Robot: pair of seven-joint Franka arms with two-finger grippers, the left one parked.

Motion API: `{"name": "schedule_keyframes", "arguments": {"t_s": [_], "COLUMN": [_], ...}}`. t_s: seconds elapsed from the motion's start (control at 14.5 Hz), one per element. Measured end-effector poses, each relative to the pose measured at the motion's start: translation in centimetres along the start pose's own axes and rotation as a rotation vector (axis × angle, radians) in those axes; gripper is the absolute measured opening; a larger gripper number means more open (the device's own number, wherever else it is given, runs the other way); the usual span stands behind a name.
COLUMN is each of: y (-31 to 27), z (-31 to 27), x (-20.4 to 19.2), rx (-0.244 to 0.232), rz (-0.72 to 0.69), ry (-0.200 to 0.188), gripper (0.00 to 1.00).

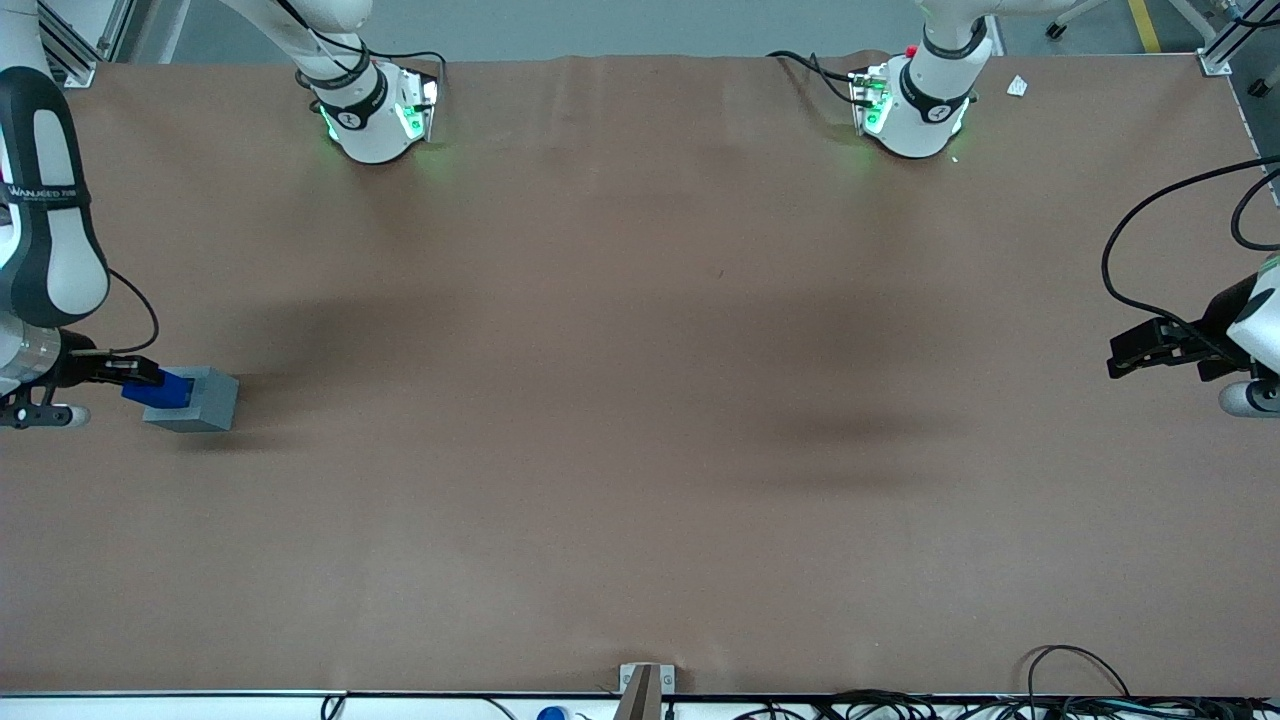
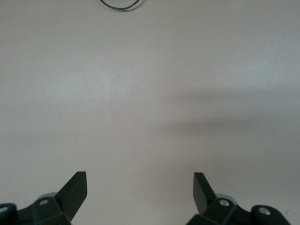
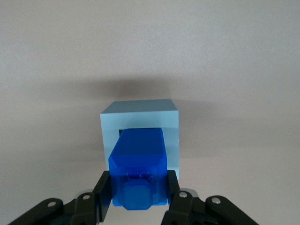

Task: Insert blue part into gray base with right arm
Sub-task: 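Press the blue block down into the gray base's recess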

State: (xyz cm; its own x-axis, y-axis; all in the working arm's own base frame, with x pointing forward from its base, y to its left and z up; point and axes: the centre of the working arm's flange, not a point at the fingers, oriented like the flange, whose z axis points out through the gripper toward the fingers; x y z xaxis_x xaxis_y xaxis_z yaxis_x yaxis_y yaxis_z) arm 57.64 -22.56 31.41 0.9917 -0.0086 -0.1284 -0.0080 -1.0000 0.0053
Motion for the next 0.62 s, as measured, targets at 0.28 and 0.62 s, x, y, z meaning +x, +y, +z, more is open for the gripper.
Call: {"name": "schedule_keyframes", "arguments": {"t_s": [0.28,0.62], "y": [-0.29,-0.36], "z": [0.22,0.24], "x": [-0.18,-0.16], "rx": [0.009,0.01], "rz": [-0.004,-0.007], "ry": [-0.023,-0.024], "gripper": [0.51,0.51]}}
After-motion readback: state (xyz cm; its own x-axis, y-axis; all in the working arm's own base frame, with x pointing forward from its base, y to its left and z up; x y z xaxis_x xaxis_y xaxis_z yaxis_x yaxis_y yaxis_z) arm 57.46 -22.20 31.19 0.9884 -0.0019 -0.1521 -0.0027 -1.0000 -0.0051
